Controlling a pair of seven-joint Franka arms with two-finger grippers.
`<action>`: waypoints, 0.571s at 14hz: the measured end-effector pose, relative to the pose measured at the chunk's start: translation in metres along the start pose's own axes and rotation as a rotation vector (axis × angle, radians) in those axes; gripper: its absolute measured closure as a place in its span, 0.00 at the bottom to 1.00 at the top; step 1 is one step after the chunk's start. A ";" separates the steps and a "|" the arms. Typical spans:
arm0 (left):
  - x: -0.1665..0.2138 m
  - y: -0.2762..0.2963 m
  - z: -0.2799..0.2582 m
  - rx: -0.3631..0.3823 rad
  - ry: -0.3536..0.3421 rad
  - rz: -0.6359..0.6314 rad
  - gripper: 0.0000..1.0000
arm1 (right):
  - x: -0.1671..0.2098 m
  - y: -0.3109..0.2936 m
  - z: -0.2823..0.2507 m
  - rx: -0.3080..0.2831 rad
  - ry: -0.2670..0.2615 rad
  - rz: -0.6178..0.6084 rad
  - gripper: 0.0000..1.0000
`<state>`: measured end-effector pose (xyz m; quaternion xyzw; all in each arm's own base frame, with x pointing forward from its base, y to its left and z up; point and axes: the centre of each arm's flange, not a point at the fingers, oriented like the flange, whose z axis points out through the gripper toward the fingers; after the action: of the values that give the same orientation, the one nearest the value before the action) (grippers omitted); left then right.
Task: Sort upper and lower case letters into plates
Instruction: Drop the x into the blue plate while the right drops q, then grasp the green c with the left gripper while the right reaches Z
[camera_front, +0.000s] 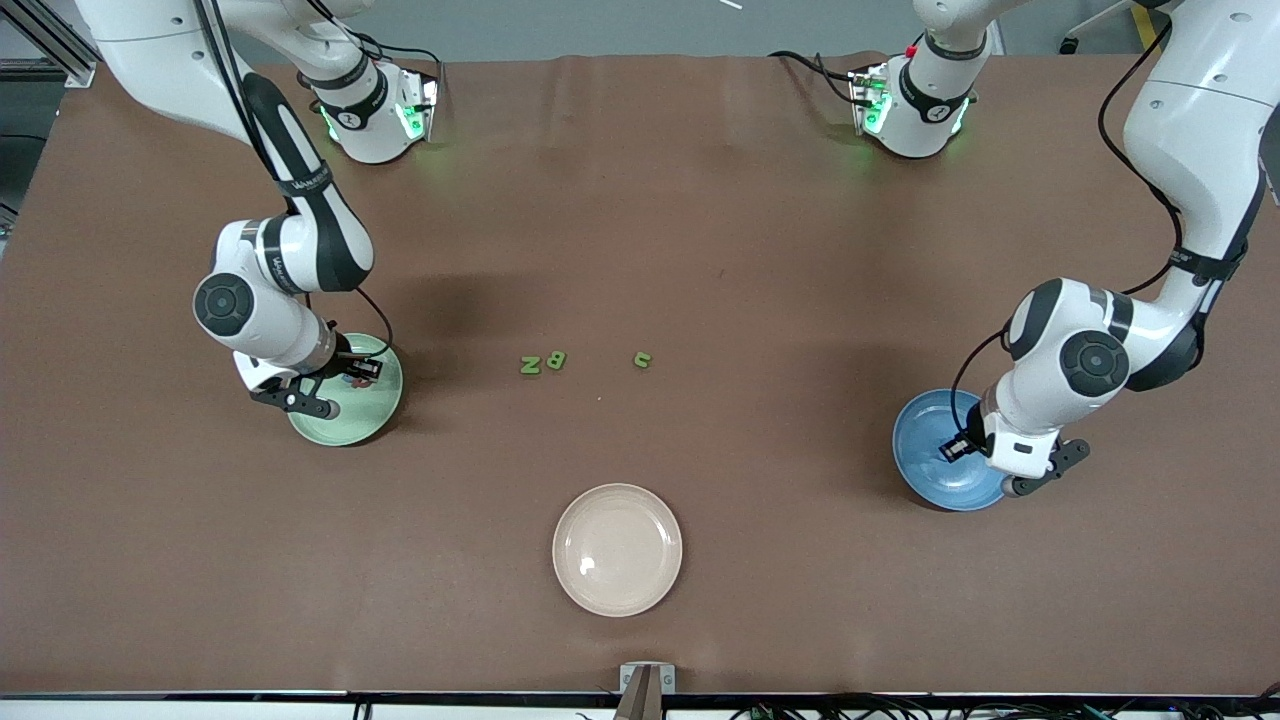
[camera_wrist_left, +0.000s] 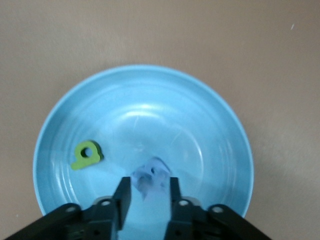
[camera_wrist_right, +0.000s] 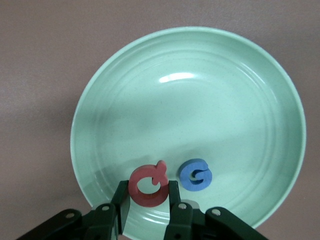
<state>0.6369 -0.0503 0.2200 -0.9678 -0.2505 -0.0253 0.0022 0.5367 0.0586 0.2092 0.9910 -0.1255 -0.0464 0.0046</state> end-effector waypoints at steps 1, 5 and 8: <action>-0.004 0.003 0.000 -0.001 -0.003 0.007 0.47 | 0.000 0.000 0.005 -0.002 -0.002 0.000 0.65; -0.036 0.045 -0.020 -0.034 -0.016 0.020 0.08 | 0.000 0.000 0.015 -0.006 -0.009 0.000 0.64; -0.092 0.104 -0.038 -0.055 -0.044 0.013 0.00 | 0.000 -0.001 0.014 -0.005 -0.009 -0.002 0.41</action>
<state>0.6053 -0.1863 0.2543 -0.9694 -0.2433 -0.0110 -0.0298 0.5358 0.0599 0.1954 0.9909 -0.1243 -0.0509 0.0064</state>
